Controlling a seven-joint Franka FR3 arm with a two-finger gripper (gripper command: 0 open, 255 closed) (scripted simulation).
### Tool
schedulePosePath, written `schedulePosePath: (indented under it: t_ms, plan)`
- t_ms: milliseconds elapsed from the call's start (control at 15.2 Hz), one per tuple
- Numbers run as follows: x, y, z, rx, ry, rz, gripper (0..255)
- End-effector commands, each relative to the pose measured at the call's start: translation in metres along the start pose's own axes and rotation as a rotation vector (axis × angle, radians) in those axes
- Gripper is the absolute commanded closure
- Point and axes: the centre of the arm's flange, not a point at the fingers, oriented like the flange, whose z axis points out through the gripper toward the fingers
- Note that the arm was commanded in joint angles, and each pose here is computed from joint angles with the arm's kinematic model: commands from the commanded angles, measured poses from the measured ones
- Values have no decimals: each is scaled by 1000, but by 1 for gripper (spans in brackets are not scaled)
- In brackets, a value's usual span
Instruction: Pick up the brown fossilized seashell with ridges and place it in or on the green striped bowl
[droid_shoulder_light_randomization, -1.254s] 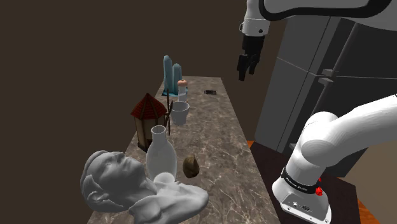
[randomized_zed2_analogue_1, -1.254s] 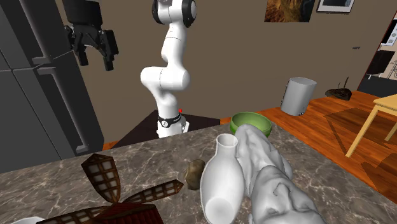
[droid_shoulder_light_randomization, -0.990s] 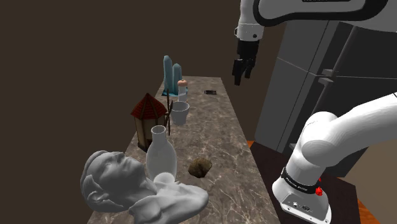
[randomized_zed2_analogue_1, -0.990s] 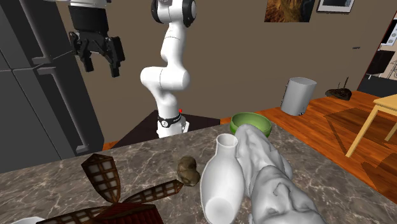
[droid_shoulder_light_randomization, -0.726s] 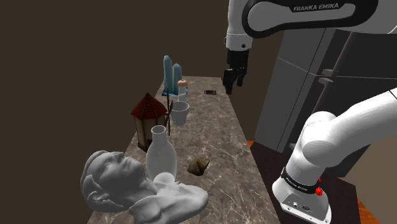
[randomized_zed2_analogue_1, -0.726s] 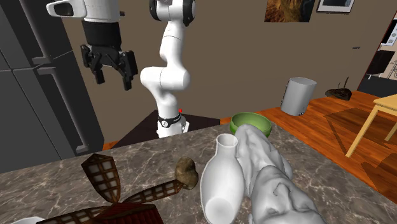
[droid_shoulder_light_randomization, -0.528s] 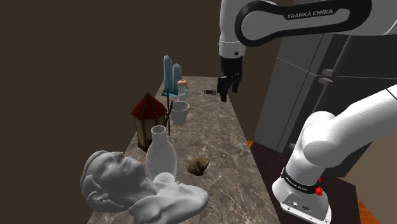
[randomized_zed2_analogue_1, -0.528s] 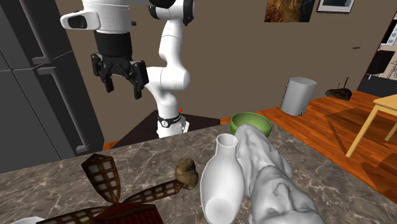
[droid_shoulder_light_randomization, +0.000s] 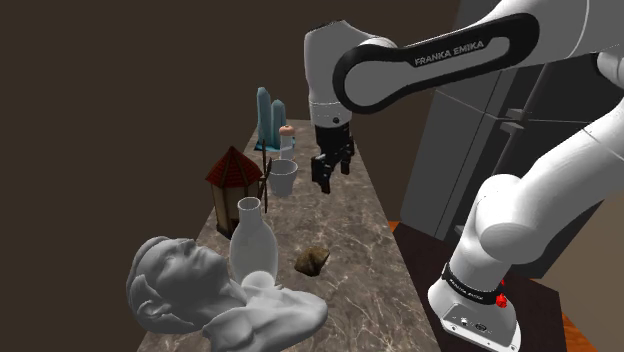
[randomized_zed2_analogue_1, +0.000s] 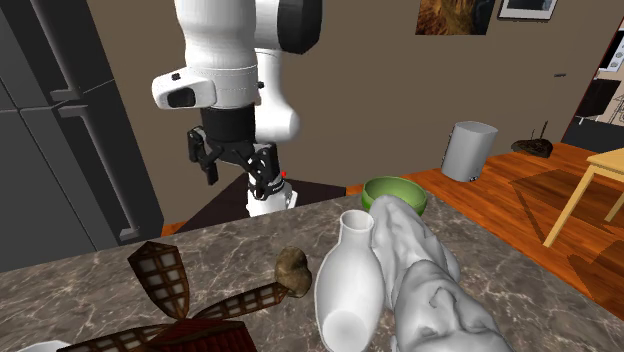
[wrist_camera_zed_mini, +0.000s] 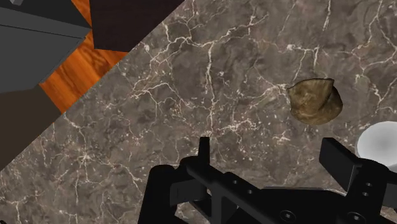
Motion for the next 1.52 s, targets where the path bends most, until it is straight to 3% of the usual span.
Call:
schedulePosePath:
  t_ms: [0,726,1254,1452]
  plan:
    - [7,-25,13,-6,-13,-6,0]
    - [37,-155,87,-41,-83,-42,0]
    - [34,-155,128,-42,-84,-42,0]
    - [34,-155,128,-42,-84,-42,0]
